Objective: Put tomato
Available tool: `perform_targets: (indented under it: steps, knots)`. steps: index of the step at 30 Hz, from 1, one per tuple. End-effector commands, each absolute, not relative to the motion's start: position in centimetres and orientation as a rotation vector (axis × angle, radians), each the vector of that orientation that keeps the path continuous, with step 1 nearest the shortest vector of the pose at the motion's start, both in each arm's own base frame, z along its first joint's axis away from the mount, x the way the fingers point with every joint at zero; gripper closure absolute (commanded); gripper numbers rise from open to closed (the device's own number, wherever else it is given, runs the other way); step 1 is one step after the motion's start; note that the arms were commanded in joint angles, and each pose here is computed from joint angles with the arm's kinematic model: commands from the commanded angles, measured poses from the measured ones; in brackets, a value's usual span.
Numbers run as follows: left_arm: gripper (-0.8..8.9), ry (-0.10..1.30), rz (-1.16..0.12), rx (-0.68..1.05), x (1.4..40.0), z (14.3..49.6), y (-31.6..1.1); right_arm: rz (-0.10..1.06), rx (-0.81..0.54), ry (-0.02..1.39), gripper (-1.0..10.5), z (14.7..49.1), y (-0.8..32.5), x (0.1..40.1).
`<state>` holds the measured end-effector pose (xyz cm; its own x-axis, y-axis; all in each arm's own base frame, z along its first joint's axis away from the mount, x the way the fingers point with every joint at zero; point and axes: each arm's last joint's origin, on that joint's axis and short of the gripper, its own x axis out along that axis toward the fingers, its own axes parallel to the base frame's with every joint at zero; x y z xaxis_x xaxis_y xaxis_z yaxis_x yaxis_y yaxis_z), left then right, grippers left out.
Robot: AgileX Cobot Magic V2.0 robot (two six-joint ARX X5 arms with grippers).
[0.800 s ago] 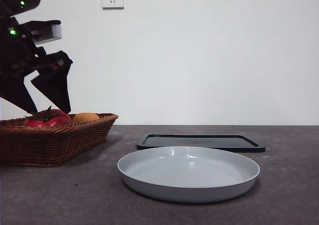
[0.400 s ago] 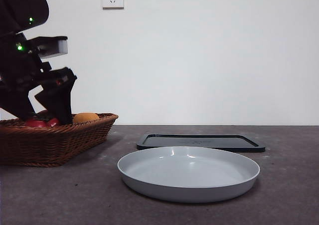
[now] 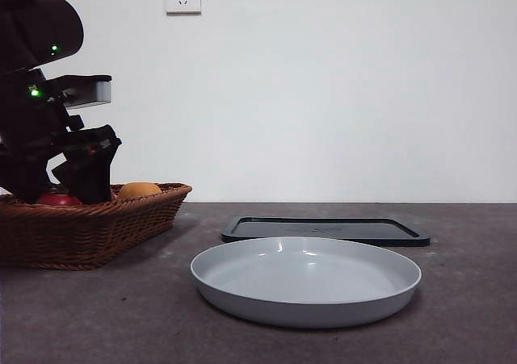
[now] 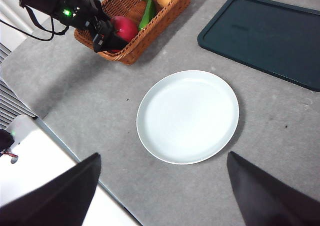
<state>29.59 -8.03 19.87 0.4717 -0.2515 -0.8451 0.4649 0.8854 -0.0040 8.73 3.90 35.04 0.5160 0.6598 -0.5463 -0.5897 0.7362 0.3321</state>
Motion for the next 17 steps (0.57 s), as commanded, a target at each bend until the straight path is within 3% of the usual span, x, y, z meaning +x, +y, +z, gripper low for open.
perform_targets:
  steps: [1,5,11,17]
  knots:
    - [5.79,0.978,-0.446,0.248,30.1,20.2,-8.2,0.76,0.101,0.677,5.5,35.6,3.9,8.8]
    - [5.78,0.966,-0.444,0.244,30.2,21.3,-8.3,0.76,0.101,0.677,5.5,35.6,3.9,8.8]
    - [5.78,0.895,-0.453,0.24,30.1,25.9,-8.7,0.76,0.101,0.677,5.5,35.6,3.9,8.8]
    - [5.78,0.812,-0.586,0.203,28.7,30.8,-10.8,0.76,0.101,0.677,5.5,35.6,3.9,8.8]
